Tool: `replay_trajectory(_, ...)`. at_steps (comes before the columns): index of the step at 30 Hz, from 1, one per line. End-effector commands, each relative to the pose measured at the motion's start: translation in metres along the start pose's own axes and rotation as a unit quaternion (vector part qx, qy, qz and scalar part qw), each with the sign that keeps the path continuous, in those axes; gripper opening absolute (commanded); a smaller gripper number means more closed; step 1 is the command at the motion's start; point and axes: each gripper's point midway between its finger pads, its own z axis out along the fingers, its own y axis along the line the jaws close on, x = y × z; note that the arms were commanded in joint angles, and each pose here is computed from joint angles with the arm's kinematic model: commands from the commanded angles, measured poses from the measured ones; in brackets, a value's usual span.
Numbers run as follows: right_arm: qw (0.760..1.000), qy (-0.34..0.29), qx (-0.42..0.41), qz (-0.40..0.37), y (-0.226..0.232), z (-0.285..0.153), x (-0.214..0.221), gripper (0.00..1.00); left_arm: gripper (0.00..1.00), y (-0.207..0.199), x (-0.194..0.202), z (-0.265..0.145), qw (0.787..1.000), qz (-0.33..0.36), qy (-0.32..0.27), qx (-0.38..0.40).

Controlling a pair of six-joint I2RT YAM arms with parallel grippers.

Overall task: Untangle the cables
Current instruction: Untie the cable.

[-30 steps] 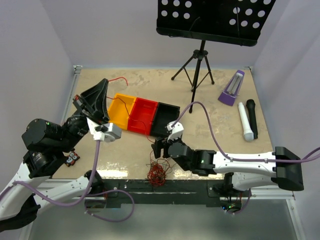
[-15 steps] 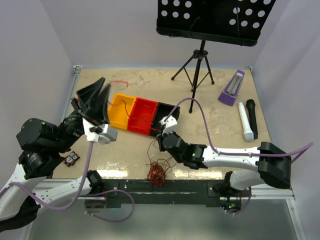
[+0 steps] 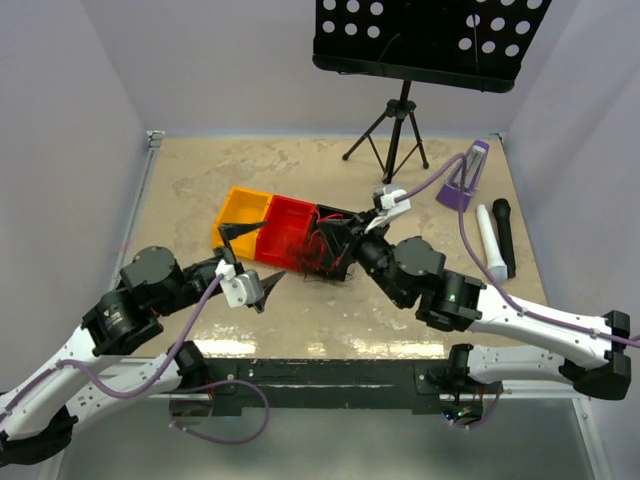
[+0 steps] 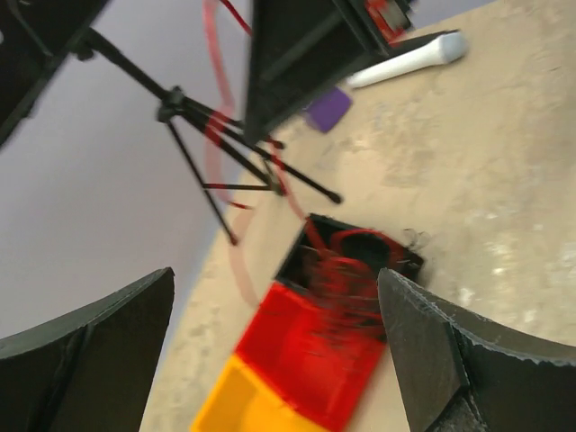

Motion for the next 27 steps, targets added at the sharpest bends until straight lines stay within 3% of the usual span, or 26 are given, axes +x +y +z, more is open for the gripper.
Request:
replay_trajectory(1,1.000,0.000,-0.028,0.003,0.013,-0.005,-0.015,0.00,1.00,-0.036,0.003,0.008,0.992,-0.115,-0.029,0.048)
replay_trajectory(9,0.998,-0.008,-0.055,0.019,0.025,-0.010,-0.030,0.00,1.00,-0.033,0.022,0.037,0.984,-0.174,-0.026,0.002)
replay_trajectory(15,0.996,-0.008,-0.081,0.031,0.038,-0.011,-0.035,0.00,0.98,-0.084,-0.012,0.054,0.951,-0.247,-0.083,0.168)
replay_trajectory(20,0.995,-0.013,-0.095,0.041,0.045,-0.014,-0.042,0.00,0.93,-0.121,-0.011,0.052,0.925,-0.263,-0.087,0.261)
replay_trajectory(23,0.993,-0.022,-0.108,0.052,0.049,-0.020,-0.052,0.00,0.87,-0.126,0.003,0.056,0.928,-0.260,-0.072,0.256)
replay_trajectory(27,0.989,-0.037,-0.125,0.063,0.056,-0.027,-0.071,0.00,0.66,-0.135,0.021,0.060,0.933,-0.249,-0.060,0.254)
